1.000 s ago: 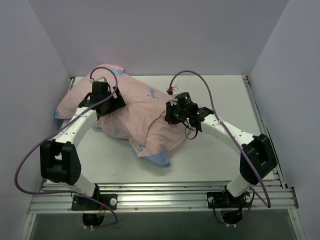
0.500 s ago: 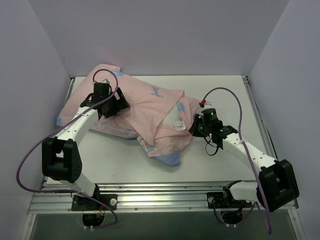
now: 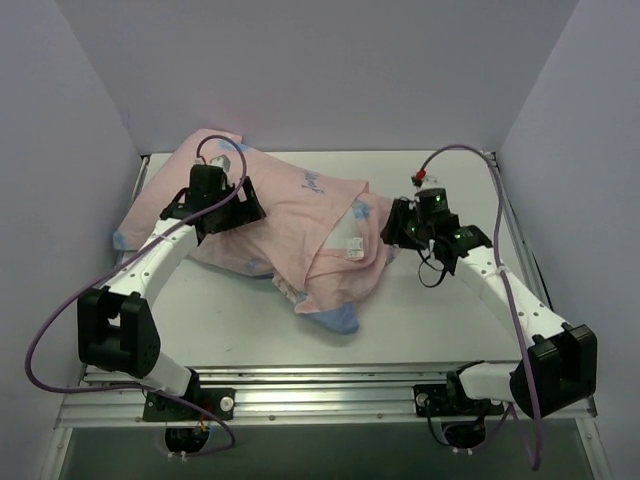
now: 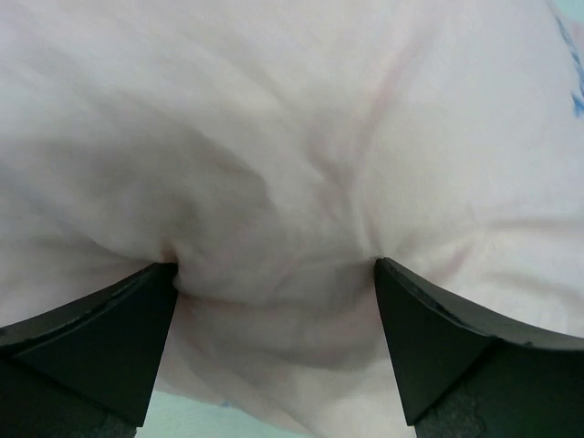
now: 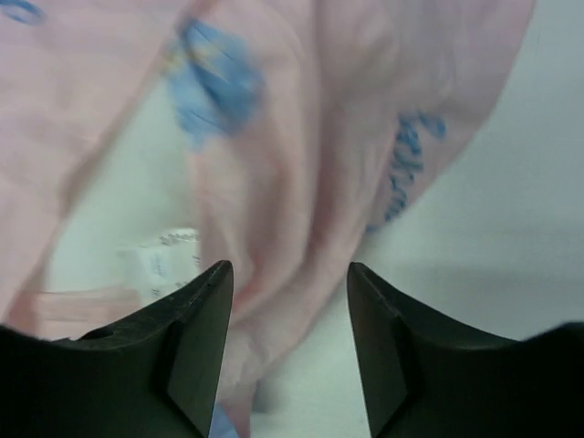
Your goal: Remove the pillowcase from the pillow
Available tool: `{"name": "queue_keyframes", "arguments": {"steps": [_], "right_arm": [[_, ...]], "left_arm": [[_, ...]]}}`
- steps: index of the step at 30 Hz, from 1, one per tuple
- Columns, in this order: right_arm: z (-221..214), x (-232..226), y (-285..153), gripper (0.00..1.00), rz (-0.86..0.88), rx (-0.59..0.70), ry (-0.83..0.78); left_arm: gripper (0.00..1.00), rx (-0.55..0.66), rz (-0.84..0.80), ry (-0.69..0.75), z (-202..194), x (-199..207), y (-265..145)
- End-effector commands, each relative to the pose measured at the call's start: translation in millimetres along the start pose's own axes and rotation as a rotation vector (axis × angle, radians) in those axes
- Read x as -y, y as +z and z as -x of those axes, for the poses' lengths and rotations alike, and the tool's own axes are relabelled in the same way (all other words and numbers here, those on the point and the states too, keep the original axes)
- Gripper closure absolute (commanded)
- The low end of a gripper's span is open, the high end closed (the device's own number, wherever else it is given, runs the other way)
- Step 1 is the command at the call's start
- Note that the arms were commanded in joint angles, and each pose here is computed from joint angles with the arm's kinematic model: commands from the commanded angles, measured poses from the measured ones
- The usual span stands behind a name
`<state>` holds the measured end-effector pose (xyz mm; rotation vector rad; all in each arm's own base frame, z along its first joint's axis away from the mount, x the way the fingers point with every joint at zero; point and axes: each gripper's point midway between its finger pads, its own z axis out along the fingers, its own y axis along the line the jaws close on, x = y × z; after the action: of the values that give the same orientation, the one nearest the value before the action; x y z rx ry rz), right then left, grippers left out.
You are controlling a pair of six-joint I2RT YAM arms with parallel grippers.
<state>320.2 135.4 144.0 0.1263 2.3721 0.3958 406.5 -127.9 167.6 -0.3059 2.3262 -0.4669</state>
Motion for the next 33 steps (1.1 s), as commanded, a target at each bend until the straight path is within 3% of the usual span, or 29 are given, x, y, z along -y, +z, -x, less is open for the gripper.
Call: {"name": "queue_keyframes", "arguments": {"steps": [1, 5, 14, 20, 24, 29, 32, 33], "right_arm": [[57.4, -32.2, -18.0, 0.49, 0.072, 0.120, -0.061], [82.5, -50.0, 1.9, 0.32, 0.106, 0.147, -0.072], [90.9, -52.8, 68.6, 0.30, 0.088, 0.135, -0.100], [79.2, -50.3, 100.1, 0.38, 0.097, 0.113, -0.095], [68.3, -40.9, 107.6, 0.52, 0.077, 0.106, -0.065], [61.6, -35.1, 105.5, 0.64, 0.064, 0.104, -0.052], [59.7, -24.2, 102.8, 0.75, 0.033, 0.111, -0.038], [57.7, -14.5, 103.3, 0.79, 0.011, 0.110, -0.028]], "left_arm": [[0.04, 0.082, -0.109, 0.214, 20.0, 54.2, -35.6], [0.04, 0.155, -0.200, 0.374, 24.1, 113.6, -58.8], [0.05, 0.180, -0.258, 0.596, 9.1, 189.1, -48.1], [0.05, 0.113, -0.293, 0.639, -20.0, 219.0, -11.7], [0.05, 0.068, -0.309, 0.635, -42.9, 235.8, 14.0], [0.02, -0.003, -0.176, 0.632, -72.2, 204.3, 55.1], [0.21, -0.039, -0.093, 0.625, -88.9, 173.1, 68.0], [0.40, -0.054, -0.084, 0.610, -93.5, 167.1, 68.0]]}}
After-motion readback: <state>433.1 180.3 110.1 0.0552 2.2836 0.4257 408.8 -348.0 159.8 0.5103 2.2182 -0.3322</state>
